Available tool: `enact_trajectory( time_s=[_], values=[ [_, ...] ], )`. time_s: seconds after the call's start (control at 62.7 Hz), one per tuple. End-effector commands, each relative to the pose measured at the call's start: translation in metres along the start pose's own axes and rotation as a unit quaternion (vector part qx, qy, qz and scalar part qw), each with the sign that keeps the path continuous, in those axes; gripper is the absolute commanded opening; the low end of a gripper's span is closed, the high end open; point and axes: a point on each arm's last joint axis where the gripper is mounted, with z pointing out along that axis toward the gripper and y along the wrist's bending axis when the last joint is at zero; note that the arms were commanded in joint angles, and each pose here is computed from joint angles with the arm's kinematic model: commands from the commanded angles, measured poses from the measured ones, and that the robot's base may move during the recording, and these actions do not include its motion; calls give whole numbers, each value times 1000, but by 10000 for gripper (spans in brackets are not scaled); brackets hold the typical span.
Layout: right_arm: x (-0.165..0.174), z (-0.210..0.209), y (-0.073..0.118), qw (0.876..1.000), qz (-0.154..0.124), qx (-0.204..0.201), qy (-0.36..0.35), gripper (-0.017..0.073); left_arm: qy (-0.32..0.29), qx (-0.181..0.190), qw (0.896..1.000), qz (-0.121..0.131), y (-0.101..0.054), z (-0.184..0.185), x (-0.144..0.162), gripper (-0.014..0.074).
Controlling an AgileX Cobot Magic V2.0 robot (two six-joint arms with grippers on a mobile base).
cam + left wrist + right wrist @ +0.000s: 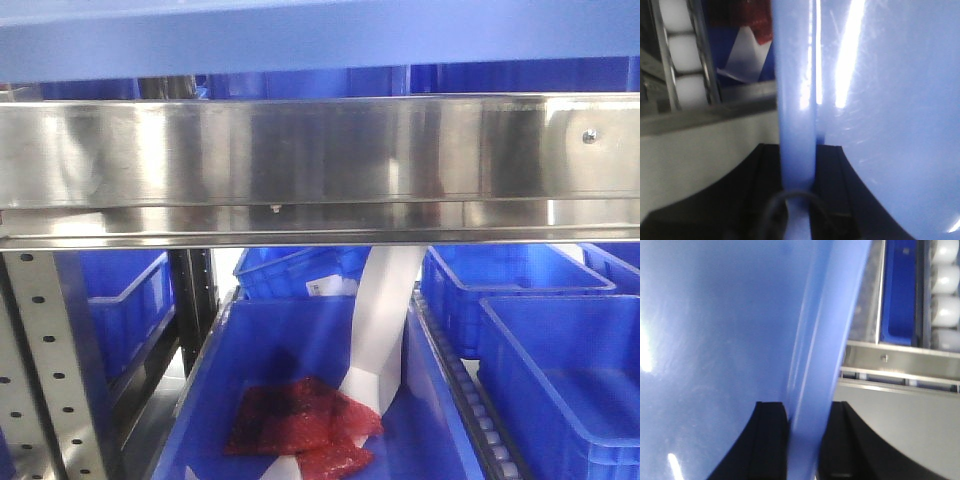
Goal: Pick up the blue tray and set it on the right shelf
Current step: 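Carry the tray with both grippers to the metal shelf rack, then lower the tray onto the upper roller shelf with both grippers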
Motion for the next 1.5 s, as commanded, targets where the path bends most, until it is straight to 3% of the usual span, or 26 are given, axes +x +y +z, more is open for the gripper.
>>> enact_trajectory(
  time_s=[0.0,0.207,0.447,0.686,0.893,0.989,1.133,1.228,1.484],
  values=[
    [-22,-23,4,995,-16,-17,-93,56,-32,-9,999,25,-1,-26,-14,-48],
    [-68,-20,17,993,-20,-21,-116,56,-99,-16,995,8,9,-36,-64,-48],
    [-118,24,31,993,-23,-15,-117,56,-113,-41,992,-24,39,-7,-100,-48],
    [-131,86,28,996,-40,33,-73,56,-86,-43,995,-35,50,43,-115,-48],
    [-134,109,27,995,-49,45,-71,64,-83,-46,995,-33,54,56,-119,-15],
    [-136,110,27,995,-49,43,-78,174,-82,-47,995,-32,54,59,-120,107],
    [-138,109,26,994,-53,49,-88,484,-103,-44,993,-31,54,58,-124,382],
    [-139,110,22,993,-51,52,-91,645,-115,-42,992,-30,54,57,-126,509],
    [-142,100,17,992,-44,56,-100,631,-123,-39,991,-28,51,47,-126,539]
  ],
)
